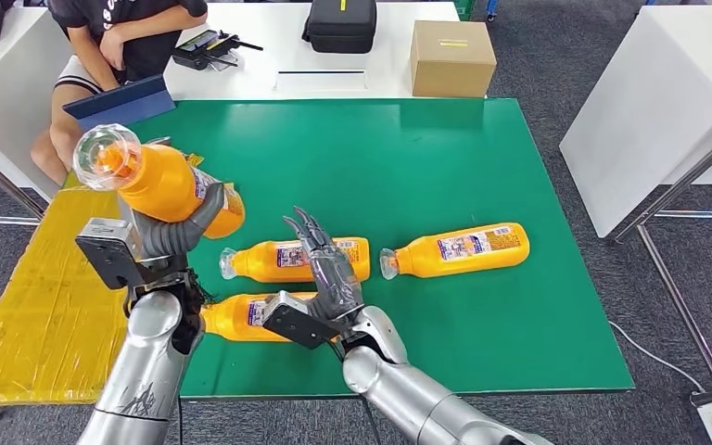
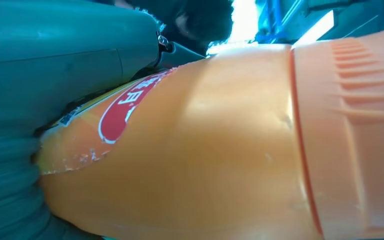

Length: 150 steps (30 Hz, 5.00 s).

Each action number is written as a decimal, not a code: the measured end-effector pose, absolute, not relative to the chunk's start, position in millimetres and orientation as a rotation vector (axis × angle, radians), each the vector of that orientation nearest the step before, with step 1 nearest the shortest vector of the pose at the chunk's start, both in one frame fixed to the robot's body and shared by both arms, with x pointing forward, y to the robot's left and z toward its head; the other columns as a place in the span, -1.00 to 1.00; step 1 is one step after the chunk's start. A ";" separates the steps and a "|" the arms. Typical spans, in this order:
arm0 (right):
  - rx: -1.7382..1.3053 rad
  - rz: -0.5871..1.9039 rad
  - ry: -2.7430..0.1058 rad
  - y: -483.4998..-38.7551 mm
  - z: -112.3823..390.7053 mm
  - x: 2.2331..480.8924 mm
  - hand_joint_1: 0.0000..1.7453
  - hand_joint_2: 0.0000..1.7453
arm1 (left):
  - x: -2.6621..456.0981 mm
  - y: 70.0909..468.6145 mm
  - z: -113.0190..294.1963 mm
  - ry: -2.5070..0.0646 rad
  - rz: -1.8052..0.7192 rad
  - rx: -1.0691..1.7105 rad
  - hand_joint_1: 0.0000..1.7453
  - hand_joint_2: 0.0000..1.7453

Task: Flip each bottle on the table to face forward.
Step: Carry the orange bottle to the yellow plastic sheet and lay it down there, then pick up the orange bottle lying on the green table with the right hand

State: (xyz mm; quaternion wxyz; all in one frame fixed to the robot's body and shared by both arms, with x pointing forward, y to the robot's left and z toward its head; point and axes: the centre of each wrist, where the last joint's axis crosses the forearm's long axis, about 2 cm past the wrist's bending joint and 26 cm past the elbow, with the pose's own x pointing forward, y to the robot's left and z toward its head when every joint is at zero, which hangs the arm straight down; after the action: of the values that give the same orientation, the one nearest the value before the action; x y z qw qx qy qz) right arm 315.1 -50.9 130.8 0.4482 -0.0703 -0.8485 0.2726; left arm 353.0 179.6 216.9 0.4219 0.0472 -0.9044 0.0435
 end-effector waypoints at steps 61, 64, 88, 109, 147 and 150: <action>-1.363 0.439 -2.015 -324.5 163.0 209.2 -1.00 1.00 | 390.1 371.7 101.9 -1.267 -1.381 1.574 1.00 1.00; -1.359 0.439 -2.013 -323.6 163.0 209.3 -1.00 1.00 | 388.8 372.8 100.5 -1.262 -1.378 1.572 1.00 1.00; -1.353 0.439 -1.992 -319.8 161.7 208.3 -1.00 1.00 | 384.6 378.8 96.9 -1.236 -1.342 1.574 -1.00 1.00; -1.419 0.596 -1.884 -327.7 171.2 221.8 -1.00 1.00 | 390.1 351.0 105.3 -1.674 -0.795 0.909 -1.00 1.00; -1.147 1.265 -1.425 -456.3 213.5 334.6 -1.00 1.00 | 359.5 240.4 185.6 -2.232 -0.401 -0.048 -1.00 1.00; -1.074 1.299 -1.423 -456.4 213.2 348.5 -1.00 1.00 | 363.6 238.4 191.9 -2.247 -0.398 -0.058 -1.00 1.00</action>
State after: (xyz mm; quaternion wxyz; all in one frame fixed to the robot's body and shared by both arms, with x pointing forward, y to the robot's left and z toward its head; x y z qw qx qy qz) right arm 348.5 -456.4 213.2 0.4508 -0.4346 -0.5758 0.5256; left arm 363.6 238.4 191.9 0.4165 -0.0231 -0.8949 -0.1586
